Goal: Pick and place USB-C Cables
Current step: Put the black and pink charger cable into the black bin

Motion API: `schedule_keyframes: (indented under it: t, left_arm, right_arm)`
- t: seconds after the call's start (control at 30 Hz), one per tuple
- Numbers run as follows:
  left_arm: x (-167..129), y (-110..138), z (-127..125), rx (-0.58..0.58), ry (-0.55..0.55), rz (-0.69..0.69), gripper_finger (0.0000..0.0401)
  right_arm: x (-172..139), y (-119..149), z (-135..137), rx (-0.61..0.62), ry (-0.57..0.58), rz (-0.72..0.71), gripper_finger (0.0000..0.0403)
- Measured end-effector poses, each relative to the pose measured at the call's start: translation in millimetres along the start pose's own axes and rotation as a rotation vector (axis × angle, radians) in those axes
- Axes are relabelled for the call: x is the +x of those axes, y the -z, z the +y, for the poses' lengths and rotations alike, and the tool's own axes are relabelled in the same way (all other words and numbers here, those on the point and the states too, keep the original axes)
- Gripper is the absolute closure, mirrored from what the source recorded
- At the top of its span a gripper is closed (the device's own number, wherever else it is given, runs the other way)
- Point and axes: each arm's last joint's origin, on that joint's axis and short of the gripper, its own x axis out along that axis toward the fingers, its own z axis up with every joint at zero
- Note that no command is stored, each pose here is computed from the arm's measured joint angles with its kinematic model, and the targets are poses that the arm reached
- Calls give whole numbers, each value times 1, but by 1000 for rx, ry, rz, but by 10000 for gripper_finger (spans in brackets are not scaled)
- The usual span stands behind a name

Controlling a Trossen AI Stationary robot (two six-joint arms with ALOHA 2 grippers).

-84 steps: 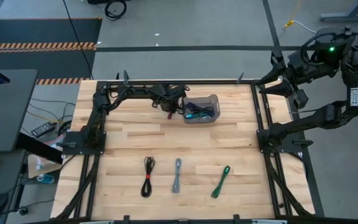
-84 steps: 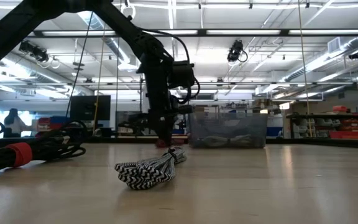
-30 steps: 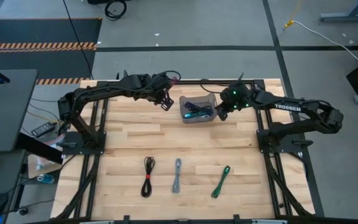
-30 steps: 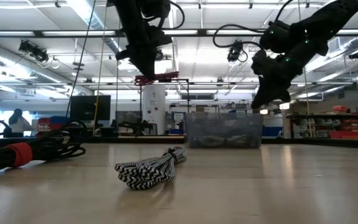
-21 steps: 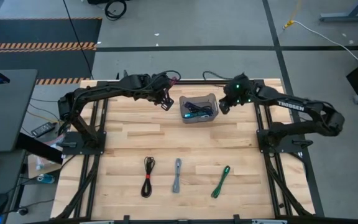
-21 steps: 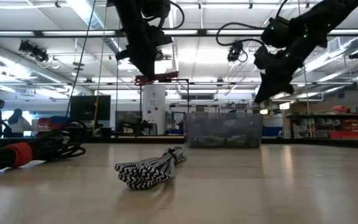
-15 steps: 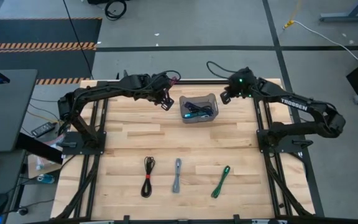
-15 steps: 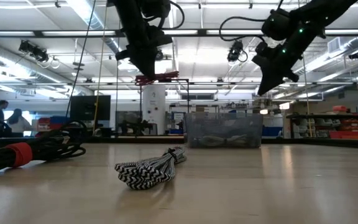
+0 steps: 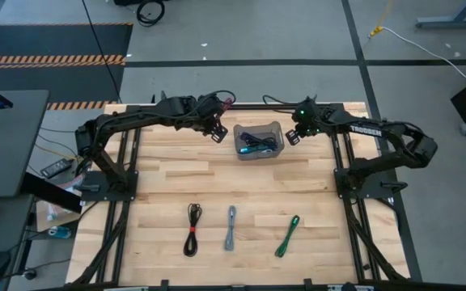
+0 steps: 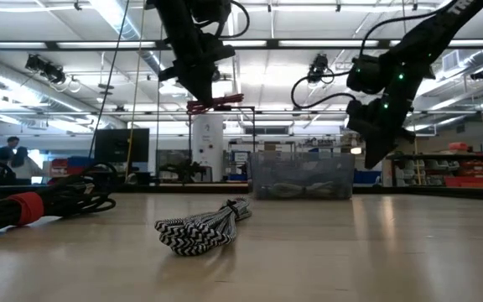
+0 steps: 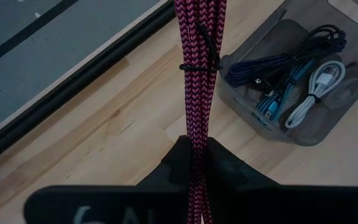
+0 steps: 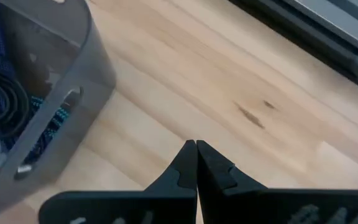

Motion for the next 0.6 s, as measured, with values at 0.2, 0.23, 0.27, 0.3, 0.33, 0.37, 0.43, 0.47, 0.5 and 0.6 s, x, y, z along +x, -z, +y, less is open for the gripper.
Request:
schedule_keyframes:
  t: [0.2,0.23,0.27,0.3,0.33,0.37,0.43,0.47,0.5,0.6]
  left_arm:
    - [0,0,0,1,0,0,375]
    - [0,0,0,1,0,1,375]
    - [0,0,0,1,0,1,375]
    - [0,0,0,1,0,1,375]
    - [0,0,0,2,0,1,375]
    - [0,0,0,2,-1,1,375]
    - [0,0,0,2,0,1,375]
    - [0,0,0,2,-1,2,375]
    - [0,0,0,2,0,2,375]
    - [0,0,0,1,0,2,375]
  right_arm:
    - [15,-4,13,20,-74,-39,403]
    - [16,-5,16,19,-85,-47,403]
    - [18,-5,19,21,-97,-55,403]
    - [19,-6,21,27,-108,-63,403]
    - [21,-7,24,35,-124,-70,403]
    - [22,-8,26,47,-143,-79,403]
    - [24,-9,32,62,-177,-94,403]
    - [24,-10,35,64,-188,-102,403]
    - [25,-10,37,71,-200,-110,403]
    - [23,-13,44,98,-239,-141,403]
